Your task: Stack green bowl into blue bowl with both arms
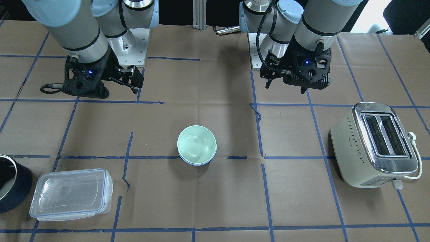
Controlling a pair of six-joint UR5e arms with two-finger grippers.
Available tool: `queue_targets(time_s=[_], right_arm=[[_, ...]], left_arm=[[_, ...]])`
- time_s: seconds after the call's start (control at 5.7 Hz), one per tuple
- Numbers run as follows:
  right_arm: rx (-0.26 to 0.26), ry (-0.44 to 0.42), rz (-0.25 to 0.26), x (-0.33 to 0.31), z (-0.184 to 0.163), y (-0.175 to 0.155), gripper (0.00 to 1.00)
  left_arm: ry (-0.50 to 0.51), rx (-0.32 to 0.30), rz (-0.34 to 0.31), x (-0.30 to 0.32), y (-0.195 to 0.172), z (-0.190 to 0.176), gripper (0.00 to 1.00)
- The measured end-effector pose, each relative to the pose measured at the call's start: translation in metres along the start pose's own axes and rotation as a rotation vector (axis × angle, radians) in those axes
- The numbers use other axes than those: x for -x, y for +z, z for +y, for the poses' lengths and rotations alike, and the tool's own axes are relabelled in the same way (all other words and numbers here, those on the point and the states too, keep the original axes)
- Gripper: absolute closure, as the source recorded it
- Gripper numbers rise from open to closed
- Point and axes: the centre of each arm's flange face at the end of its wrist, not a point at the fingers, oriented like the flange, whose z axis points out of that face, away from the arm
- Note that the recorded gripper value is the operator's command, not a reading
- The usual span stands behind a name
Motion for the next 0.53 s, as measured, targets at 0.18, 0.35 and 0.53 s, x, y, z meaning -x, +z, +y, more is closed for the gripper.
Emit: queue_targets(time_s=[0.18, 0.35, 0.53], right_arm=[[-0.005, 0.001, 0.0, -0.0016, 0.0066, -0.0049, 0.0], [-0.009, 0.001, 0.001, -0.0019, 0.0102, -0.0077, 0.0], [-0.011, 0.002, 0.002, -0.0018, 0.0114, -0.0085, 0.0]], left_arm=[[0.0, -0.001, 0.0, 0.0, -0.0005, 0.0001, 0.02], [0.0, -0.001, 0.0, 0.0, -0.0006, 0.0, 0.02], [0.0, -0.001, 0.0, 0.0, -0.0005, 0.0001, 0.02]])
